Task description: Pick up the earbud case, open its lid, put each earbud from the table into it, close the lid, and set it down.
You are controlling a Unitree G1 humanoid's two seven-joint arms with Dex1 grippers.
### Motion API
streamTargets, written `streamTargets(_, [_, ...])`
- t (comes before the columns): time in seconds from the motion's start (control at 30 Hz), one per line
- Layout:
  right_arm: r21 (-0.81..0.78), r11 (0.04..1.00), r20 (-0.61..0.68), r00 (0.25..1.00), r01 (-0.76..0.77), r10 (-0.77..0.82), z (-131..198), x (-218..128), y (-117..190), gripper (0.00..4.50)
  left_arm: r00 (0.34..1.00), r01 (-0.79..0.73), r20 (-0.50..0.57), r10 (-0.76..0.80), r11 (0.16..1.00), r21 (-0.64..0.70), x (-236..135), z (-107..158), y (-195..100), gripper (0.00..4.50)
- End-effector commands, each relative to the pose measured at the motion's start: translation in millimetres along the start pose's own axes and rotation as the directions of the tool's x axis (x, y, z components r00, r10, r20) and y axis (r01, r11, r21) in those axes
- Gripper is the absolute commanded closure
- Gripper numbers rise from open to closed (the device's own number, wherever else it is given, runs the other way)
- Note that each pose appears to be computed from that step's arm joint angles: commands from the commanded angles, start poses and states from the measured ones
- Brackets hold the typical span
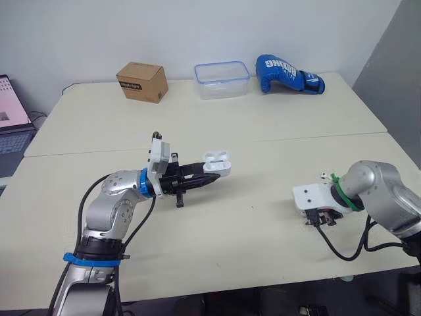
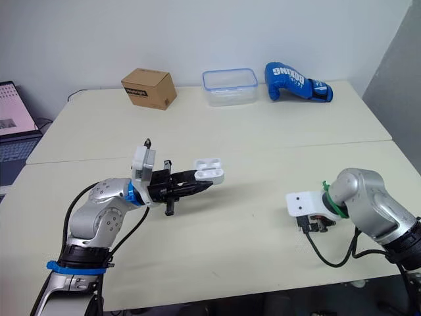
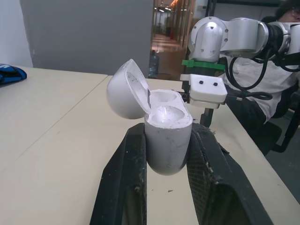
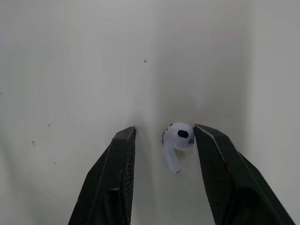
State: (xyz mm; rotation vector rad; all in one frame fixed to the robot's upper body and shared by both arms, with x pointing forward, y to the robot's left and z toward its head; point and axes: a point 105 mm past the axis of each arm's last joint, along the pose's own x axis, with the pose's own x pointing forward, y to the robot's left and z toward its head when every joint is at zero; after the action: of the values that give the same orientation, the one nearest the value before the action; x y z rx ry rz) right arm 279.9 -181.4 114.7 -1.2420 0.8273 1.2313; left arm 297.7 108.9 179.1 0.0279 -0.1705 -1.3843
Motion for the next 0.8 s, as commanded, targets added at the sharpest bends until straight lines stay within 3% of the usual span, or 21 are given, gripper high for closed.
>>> streamTargets(0.03, [-0.038, 0.999, -0.036, 0.999, 0.013, -0.015, 8.2, -5.5, -0.8, 2.51, 0.999, 0.025, 0.022, -0.027, 0.999, 0.047, 6.4, 8.1, -1.9, 3.73])
streamTargets(0.8, [-0.117, 0.993, -0.176, 0.984, -0.003, -0.018, 6.9, -5.7, -8.6, 2.51, 0.999, 0.006, 0.036, -0.008, 0.999, 0.052, 9.2, 6.8, -4.8, 3.73])
